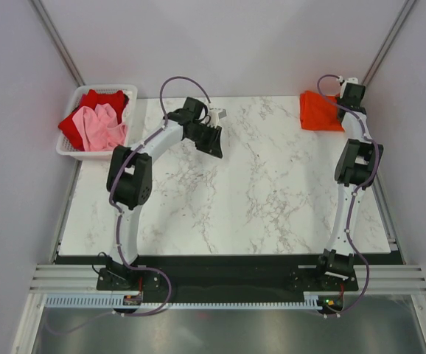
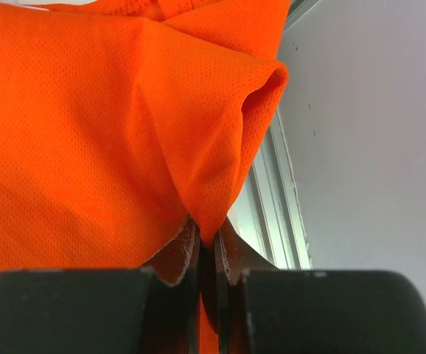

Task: Fold and stack the t-shirts
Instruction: Neatly place the folded tshirt to the corner

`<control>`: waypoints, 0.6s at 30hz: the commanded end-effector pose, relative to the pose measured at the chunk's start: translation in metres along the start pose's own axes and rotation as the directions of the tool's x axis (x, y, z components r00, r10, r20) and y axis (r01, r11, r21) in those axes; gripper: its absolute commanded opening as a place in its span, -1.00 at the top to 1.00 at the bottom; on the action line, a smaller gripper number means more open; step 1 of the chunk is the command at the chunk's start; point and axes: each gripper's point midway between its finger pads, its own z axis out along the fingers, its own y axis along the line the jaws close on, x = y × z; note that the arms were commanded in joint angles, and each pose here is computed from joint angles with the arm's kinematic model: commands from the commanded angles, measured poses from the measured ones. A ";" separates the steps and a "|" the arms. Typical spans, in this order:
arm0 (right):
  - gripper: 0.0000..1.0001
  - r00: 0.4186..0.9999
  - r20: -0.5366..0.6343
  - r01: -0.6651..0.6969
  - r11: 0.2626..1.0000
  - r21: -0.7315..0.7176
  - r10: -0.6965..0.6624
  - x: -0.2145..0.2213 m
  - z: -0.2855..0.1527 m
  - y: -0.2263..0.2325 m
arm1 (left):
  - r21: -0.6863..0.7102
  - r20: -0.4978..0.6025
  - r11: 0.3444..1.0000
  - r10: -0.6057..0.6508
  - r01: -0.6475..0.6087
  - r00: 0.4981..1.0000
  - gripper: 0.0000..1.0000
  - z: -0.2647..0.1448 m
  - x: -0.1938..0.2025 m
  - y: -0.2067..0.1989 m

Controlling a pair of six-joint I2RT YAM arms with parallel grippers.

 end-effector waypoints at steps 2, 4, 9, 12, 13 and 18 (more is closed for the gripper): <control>0.91 0.991 0.131 -0.027 0.998 0.063 0.018 -0.040 0.002 -0.017 | -0.028 0.054 0.992 0.122 -0.121 0.991 0.36 -0.018 -0.024 -0.018; 0.88 0.988 0.150 -0.039 0.997 0.069 0.028 -0.044 0.003 -0.018 | -0.032 0.047 0.991 0.131 -0.130 0.990 0.36 -0.014 -0.023 -0.020; 0.39 0.979 0.189 -0.082 0.995 0.050 0.071 -0.058 -0.002 -0.019 | -0.025 0.043 0.990 0.141 -0.140 0.989 0.36 -0.010 -0.023 -0.028; -0.04 0.974 0.207 -0.116 0.990 0.083 0.097 -0.074 -0.019 -0.029 | -0.024 0.048 0.990 0.143 -0.142 0.989 0.36 -0.011 -0.026 -0.029; -0.08 0.976 0.195 -0.118 0.990 0.082 0.100 -0.071 -0.023 -0.028 | -0.029 0.049 0.989 0.145 -0.144 0.988 0.36 -0.012 -0.027 -0.029; -0.46 0.946 0.285 -0.188 0.978 0.095 0.154 -0.108 -0.092 -0.061 | -0.041 0.079 0.988 0.153 -0.150 0.985 0.16 -0.033 -0.036 -0.032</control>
